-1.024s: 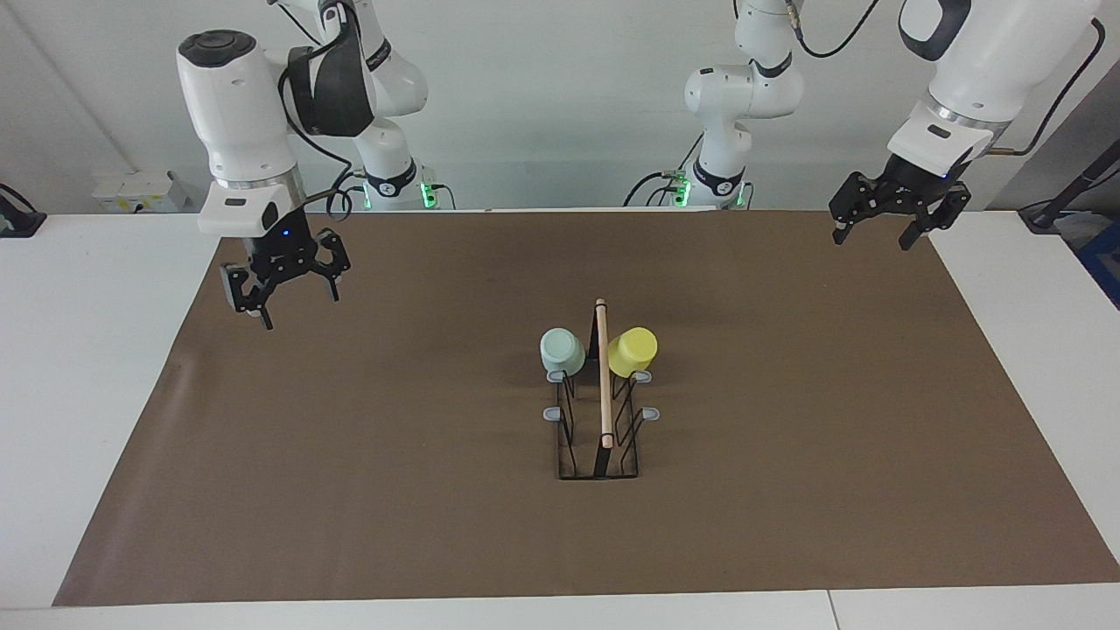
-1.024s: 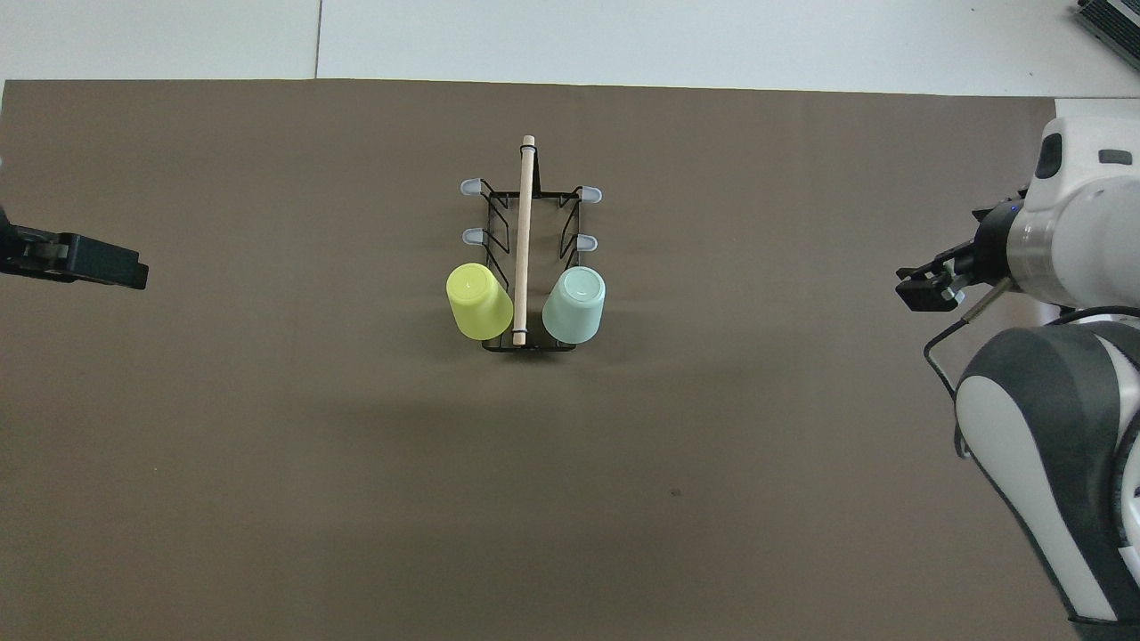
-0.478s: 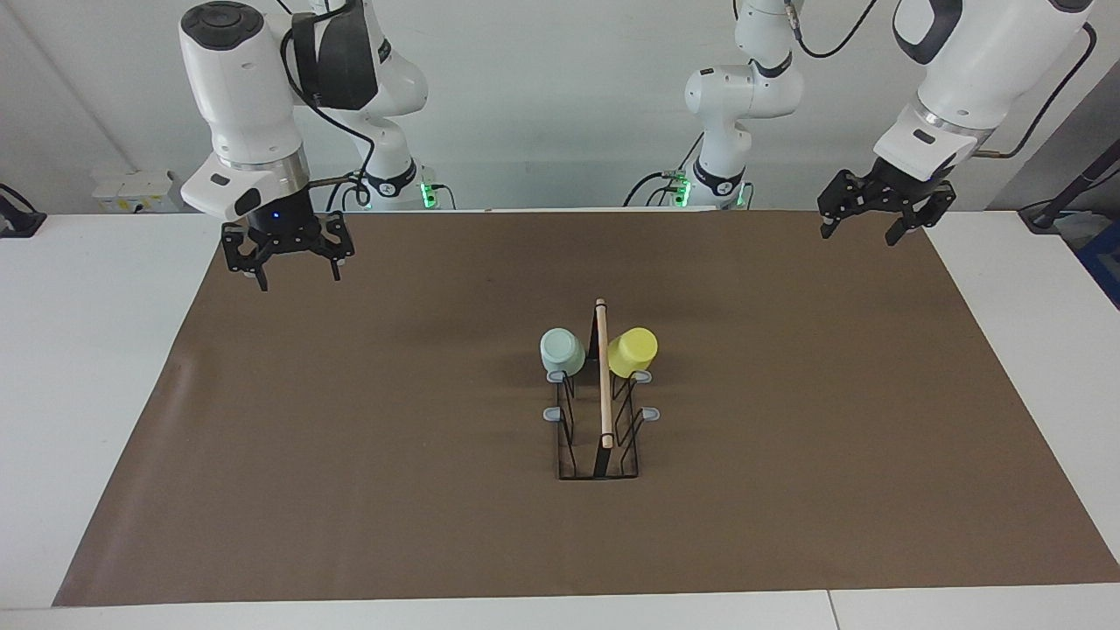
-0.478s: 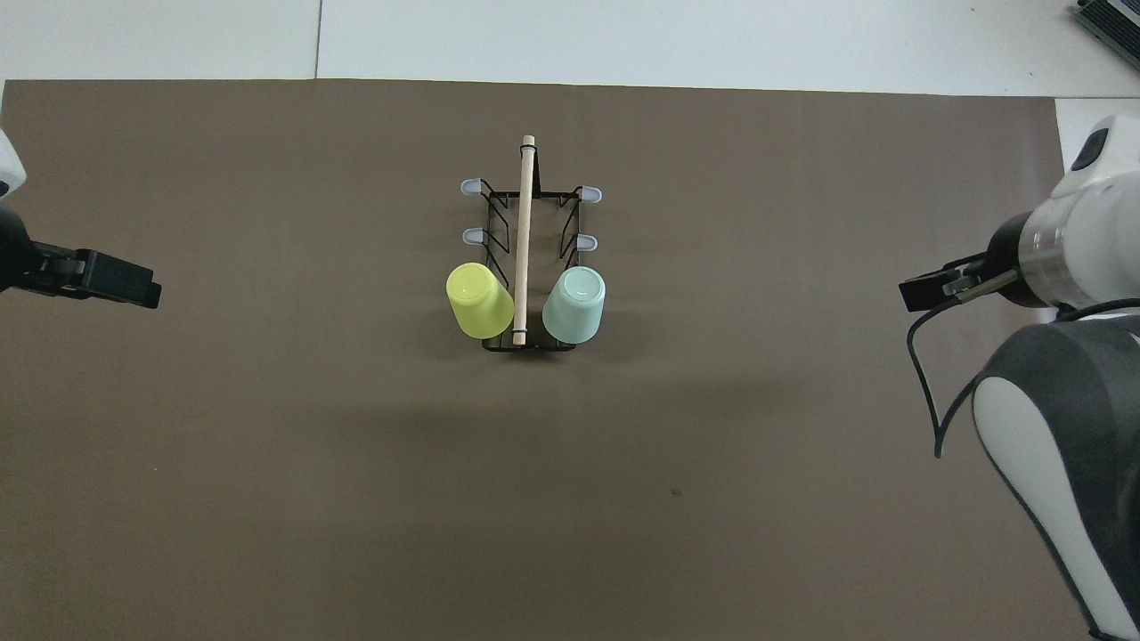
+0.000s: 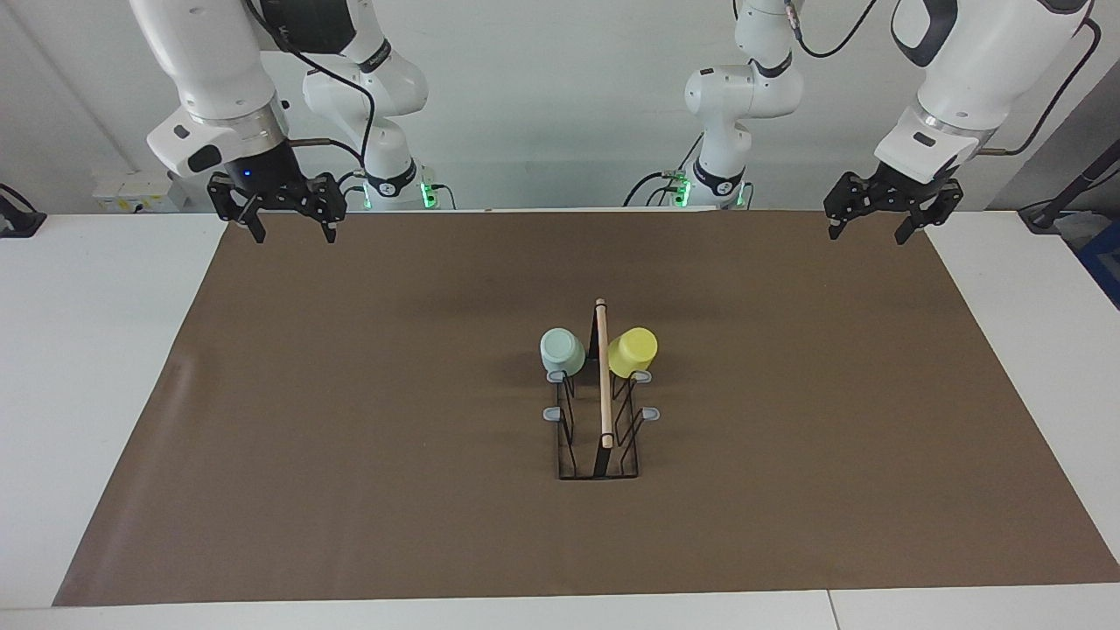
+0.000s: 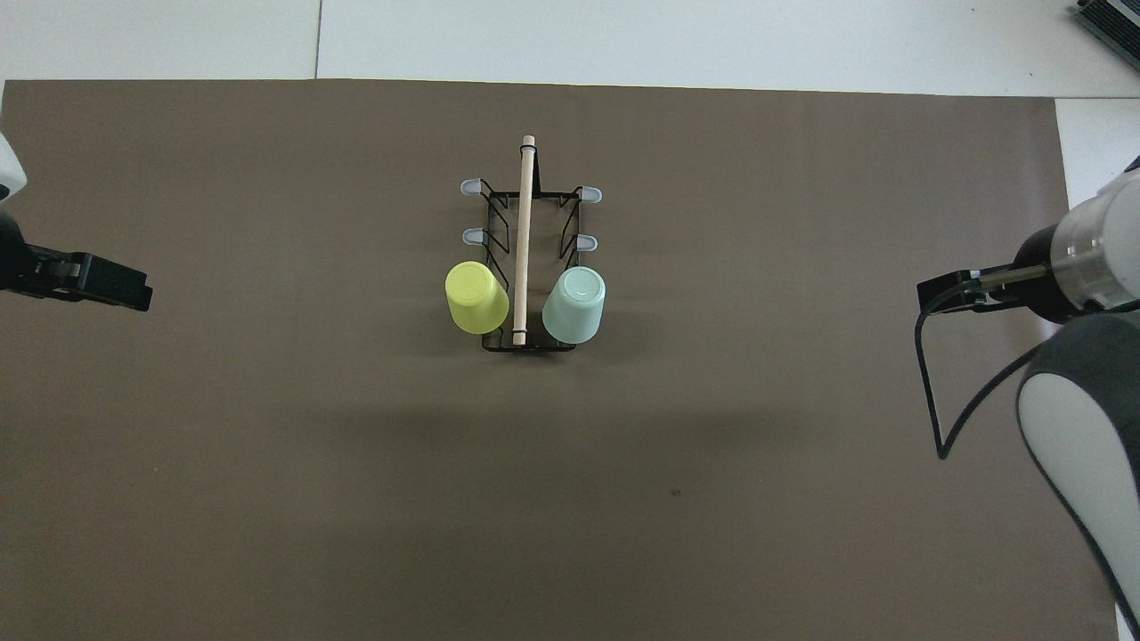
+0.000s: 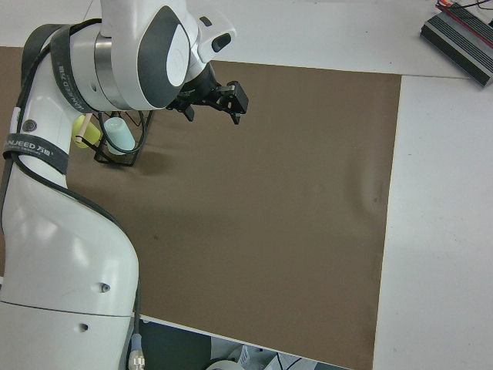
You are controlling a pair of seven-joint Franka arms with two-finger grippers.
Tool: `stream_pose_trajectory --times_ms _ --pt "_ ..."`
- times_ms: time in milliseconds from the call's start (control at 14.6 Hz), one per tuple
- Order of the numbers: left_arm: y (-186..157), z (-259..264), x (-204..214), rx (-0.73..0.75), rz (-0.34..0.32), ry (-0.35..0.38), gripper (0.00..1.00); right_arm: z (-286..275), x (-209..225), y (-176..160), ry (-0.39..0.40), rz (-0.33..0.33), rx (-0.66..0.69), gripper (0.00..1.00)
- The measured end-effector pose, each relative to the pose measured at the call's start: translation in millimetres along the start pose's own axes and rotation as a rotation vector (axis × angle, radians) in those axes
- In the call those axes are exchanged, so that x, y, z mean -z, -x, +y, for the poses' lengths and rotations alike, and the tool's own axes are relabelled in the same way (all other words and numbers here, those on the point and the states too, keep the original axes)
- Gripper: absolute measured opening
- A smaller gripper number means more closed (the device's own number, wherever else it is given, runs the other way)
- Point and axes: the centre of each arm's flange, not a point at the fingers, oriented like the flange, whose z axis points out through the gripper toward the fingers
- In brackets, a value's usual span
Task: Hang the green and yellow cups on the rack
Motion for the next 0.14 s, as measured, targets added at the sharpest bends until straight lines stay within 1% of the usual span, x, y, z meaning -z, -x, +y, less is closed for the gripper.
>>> stream_pose_trajectory --times_ms 137 --pt "-0.1 0.7 0.1 -0.001 0.0 0.0 1.0 11.5 14.7 6.0 -0.029 -0.023 -0.037 1.0"
